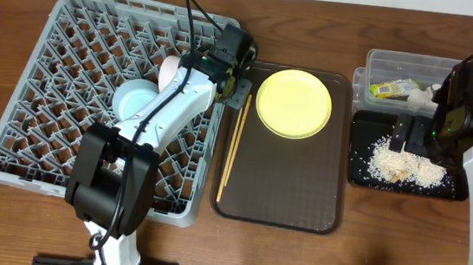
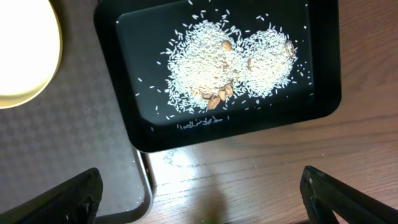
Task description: Sort waste into correct bins and load items into the dishwasher
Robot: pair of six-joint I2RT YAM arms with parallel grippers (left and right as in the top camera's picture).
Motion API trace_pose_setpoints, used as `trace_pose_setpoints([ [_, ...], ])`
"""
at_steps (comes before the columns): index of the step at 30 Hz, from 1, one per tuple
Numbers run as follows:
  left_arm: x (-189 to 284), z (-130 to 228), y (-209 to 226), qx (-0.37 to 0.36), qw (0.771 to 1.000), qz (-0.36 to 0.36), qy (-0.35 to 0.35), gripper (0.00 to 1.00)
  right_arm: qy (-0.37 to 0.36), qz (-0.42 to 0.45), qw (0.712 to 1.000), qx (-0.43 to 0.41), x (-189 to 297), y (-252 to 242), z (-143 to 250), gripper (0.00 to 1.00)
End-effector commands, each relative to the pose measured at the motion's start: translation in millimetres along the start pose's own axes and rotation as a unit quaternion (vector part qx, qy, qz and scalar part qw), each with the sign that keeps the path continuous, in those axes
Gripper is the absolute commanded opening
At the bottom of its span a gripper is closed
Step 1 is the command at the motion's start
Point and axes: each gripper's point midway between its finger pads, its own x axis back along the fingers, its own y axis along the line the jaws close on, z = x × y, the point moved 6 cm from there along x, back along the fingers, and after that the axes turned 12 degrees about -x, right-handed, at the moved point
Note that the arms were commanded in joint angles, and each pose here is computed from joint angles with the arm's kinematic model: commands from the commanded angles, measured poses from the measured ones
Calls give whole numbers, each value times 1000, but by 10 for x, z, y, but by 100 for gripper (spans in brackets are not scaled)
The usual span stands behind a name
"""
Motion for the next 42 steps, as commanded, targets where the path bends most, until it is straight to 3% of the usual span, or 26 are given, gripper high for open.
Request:
trace_pose_setpoints([
  [1, -47, -3, 109, -11, 1000, -22, -3, 10, -6, -5, 1000, -3, 49, 6, -17, 99],
  [18, -33, -71, 282, -4, 997, -80, -18, 10, -3, -3, 1000, -2, 49, 1, -4, 99],
  [42, -105, -66, 417, -1, 996, -85, -21, 6, -1, -3, 1000, -2, 49, -1, 2, 99],
])
